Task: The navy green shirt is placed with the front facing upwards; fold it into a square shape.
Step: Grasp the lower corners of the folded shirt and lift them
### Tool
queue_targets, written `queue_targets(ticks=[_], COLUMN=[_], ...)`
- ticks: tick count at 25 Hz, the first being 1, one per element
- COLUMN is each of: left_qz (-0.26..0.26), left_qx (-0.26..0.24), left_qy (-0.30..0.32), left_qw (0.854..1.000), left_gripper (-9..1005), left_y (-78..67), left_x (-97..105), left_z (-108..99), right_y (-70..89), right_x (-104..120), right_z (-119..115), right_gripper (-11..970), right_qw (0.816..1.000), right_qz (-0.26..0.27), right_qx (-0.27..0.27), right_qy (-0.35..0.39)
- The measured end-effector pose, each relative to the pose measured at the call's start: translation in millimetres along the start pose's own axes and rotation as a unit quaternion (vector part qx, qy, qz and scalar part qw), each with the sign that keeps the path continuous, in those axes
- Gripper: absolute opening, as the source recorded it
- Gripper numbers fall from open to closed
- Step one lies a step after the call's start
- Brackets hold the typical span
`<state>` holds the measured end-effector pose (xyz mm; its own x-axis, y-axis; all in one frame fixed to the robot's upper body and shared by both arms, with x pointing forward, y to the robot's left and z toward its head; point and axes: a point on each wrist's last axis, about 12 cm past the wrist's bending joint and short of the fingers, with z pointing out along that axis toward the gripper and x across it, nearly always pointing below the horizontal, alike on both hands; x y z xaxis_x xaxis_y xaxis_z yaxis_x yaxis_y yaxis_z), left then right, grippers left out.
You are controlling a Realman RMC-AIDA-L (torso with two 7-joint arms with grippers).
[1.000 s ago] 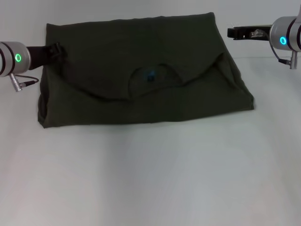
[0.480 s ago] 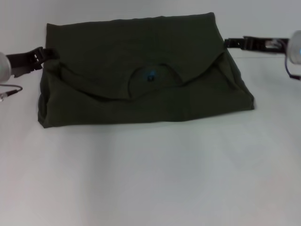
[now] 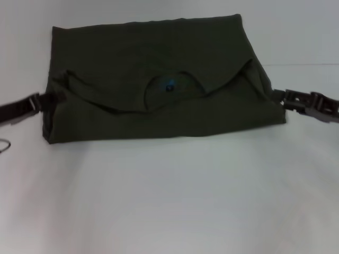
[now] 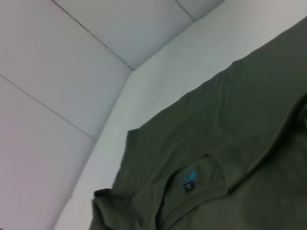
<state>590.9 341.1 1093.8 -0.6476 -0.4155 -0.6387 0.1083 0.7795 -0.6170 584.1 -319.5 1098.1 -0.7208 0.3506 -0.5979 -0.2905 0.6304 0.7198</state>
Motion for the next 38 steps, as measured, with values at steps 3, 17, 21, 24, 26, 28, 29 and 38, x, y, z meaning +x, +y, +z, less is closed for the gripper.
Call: queue_targets(ticks=[3, 17, 21, 24, 26, 28, 29, 38], left_qz=[0.018, 0.059, 0.064, 0.064, 0.065, 0.066, 0.066, 0.072], left_qx=[-0.01, -0.052, -0.057, -0.057, -0.056, -0.055, -0.055, -0.046], left_qy=[0.002, 0.02, 0.022, 0.026, 0.028, 0.028, 0.026, 0.027], left_qw=[1.0, 0.997, 0.996, 0.996, 0.996, 0.996, 0.996, 0.996], left_gripper=[664, 665, 665, 665, 666, 666, 666, 452], left_y=[8.7, 17.7, 17.5, 17.4, 16.7, 16.4, 16.4, 14.0], left_x=[13, 36, 38, 41, 42, 42, 42, 41], left_z=[-4, 20, 22, 23, 24, 24, 23, 22], right_y=[-5.2, -8.2, -8.4, -9.2, -9.6, -10.2, -10.4, -10.3], right_x=[10, 13, 13, 12, 12, 12, 12, 9], right_z=[-9, -11, -12, -13, -14, -15, -15, -15], right_gripper=[704, 694, 691, 689, 688, 686, 686, 679], right_qw=[1.0, 1.0, 0.999, 0.999, 0.999, 0.999, 0.999, 0.999], right_qz=[0.017, 0.019, 0.02, 0.023, 0.024, 0.025, 0.026, 0.022], right_qx=[-0.012, -0.016, -0.016, -0.015, -0.015, -0.014, -0.014, -0.011], right_qy=[-0.01, -0.017, -0.019, -0.024, -0.027, -0.028, -0.029, -0.023])
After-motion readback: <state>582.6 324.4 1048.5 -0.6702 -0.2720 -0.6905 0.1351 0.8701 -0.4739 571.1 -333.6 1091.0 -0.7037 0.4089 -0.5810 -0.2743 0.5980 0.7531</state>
